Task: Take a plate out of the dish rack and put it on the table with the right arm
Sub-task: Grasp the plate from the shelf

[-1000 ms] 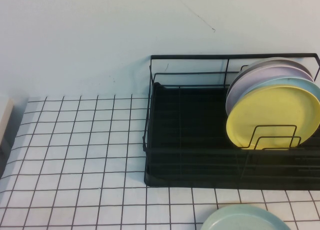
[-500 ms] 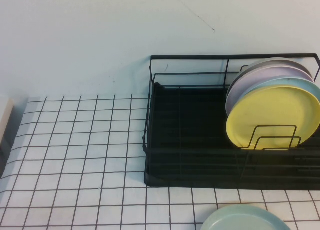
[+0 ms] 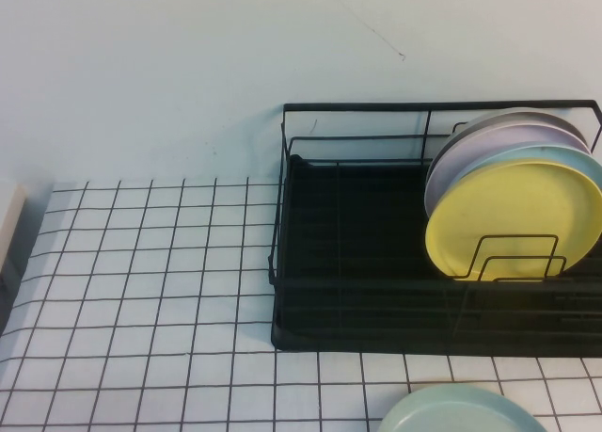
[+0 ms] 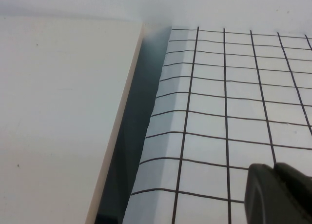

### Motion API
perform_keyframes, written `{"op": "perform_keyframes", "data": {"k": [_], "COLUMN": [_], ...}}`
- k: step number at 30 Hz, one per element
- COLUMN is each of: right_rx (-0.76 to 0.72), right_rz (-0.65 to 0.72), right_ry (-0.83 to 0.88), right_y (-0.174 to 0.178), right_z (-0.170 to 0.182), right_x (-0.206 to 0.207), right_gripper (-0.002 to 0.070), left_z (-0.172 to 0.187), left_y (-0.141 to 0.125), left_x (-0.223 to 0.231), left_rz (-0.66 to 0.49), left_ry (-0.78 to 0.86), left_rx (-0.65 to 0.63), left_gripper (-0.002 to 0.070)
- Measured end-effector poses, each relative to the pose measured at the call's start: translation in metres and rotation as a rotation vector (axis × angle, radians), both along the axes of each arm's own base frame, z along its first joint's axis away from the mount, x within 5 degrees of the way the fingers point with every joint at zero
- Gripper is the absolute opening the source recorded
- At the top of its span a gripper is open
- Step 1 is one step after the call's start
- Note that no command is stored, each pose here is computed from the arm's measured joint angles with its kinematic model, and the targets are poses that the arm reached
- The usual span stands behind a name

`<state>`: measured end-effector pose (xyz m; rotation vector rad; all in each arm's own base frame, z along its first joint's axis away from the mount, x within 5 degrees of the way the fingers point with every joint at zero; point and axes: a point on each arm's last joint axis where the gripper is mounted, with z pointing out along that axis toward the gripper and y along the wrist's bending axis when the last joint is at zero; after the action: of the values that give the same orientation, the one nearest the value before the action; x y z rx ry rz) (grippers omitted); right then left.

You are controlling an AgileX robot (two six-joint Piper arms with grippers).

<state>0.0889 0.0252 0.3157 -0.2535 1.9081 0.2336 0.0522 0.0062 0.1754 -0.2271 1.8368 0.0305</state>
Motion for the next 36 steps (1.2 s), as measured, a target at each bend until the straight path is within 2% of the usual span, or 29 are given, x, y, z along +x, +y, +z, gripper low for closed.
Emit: {"op": "perform_keyframes", "data": {"k": [2, 6, 8, 10, 15, 21, 31, 36], "right_rx": [-0.125, -0.363, -0.463, -0.54, -0.655, -0.689, -0.718, -0.744], "right_rz": [0.11, 0.315, 0.386, 0.454, 0.598, 0.681, 0.753, 0.726], "right_ry": [0.041, 0.067, 0.058, 0.074, 0.117, 0.156, 0.201, 0.189], "right_y": [0.002, 0.004, 0.003, 0.001, -0.003, -0.006, -0.008, -0.011], "right_z": [0.02, 0.042, 0.047, 0.041, 0.02, -0.003, -0.037, -0.052], "right_x": [0.022, 0.07, 0.095, 0.123, 0.182, 0.228, 0.258, 0.271], "right_gripper": [0.0124, 0.0347, 0.0413, 0.0444, 0.0461, 0.046, 0.046, 0.046], "left_z": [0.0, 0.0, 0.0, 0.0, 0.0, 0.0, 0.0, 0.0], "left_y": [0.0, 0.0, 0.0, 0.0, 0.0, 0.0, 0.0, 0.0], "left_x": [0.0, 0.0, 0.0, 0.0, 0.0, 0.0, 0.0, 0.0], "left_rz": [0.0, 0.0, 0.0, 0.0, 0.0, 0.0, 0.0, 0.0], "left_ry": [0.0, 0.0, 0.0, 0.0, 0.0, 0.0, 0.0, 0.0], "left_rx": [0.0, 0.0, 0.0, 0.0, 0.0, 0.0, 0.0, 0.0], "left_gripper": [-0.0003, -0.0003, -0.0003, -0.0003, -0.0003, -0.0004, -0.0003, -0.0003]}}
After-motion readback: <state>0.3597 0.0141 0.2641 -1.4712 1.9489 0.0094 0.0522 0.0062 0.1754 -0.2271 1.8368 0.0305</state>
